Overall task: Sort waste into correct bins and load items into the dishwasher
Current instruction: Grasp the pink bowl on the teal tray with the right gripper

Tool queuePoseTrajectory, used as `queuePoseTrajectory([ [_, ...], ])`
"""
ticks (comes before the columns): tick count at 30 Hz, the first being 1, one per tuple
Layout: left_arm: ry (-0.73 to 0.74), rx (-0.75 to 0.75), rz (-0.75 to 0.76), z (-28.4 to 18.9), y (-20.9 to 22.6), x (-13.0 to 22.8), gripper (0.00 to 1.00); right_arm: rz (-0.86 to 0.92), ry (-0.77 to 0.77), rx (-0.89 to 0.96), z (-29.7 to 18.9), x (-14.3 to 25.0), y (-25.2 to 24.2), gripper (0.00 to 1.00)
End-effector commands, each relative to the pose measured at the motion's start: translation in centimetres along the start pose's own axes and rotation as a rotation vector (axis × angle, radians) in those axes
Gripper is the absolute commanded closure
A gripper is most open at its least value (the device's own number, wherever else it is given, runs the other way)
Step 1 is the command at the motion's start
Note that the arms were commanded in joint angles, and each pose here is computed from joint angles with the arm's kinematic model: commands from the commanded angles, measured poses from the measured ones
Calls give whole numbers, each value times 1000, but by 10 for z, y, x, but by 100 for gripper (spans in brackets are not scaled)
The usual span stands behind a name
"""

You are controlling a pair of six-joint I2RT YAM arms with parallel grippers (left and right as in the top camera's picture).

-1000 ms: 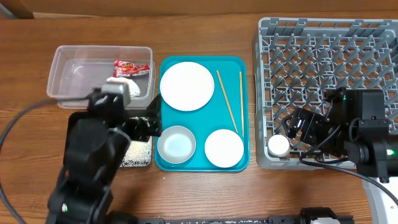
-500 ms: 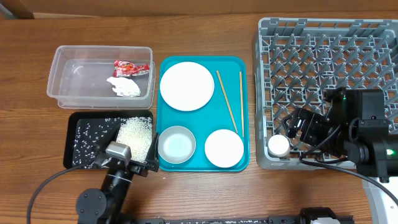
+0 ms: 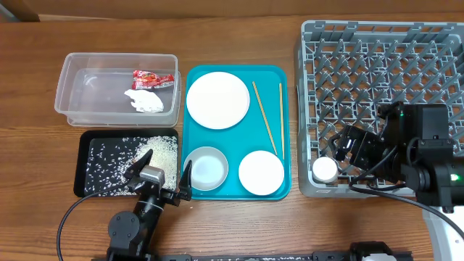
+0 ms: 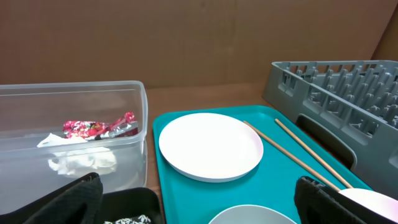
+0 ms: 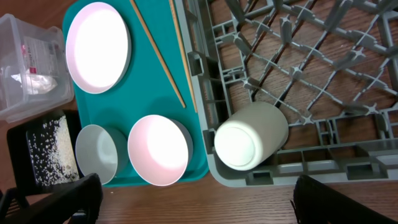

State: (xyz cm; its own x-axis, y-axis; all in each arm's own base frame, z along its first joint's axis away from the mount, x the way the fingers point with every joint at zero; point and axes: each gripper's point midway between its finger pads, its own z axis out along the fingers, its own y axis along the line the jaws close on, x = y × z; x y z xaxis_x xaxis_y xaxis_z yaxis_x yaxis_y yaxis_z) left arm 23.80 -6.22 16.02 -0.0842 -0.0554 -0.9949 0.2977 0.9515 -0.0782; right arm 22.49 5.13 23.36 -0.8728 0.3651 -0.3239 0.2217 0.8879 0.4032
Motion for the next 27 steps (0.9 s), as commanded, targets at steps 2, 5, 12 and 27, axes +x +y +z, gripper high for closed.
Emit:
queuePoseTrajectory([
  [2,-8,5,10,0,0,-1,0,-12,-31,-2,-7,-6,3,0],
  [5,-8,5,10,0,0,-1,0,-12,-31,-2,-7,-6,3,0],
  [12,-8,5,10,0,0,-1,0,-12,-31,-2,-7,-6,3,0],
  [27,-9,5,10,0,0,-1,0,59,-121,-114,-9,-33,25,0],
])
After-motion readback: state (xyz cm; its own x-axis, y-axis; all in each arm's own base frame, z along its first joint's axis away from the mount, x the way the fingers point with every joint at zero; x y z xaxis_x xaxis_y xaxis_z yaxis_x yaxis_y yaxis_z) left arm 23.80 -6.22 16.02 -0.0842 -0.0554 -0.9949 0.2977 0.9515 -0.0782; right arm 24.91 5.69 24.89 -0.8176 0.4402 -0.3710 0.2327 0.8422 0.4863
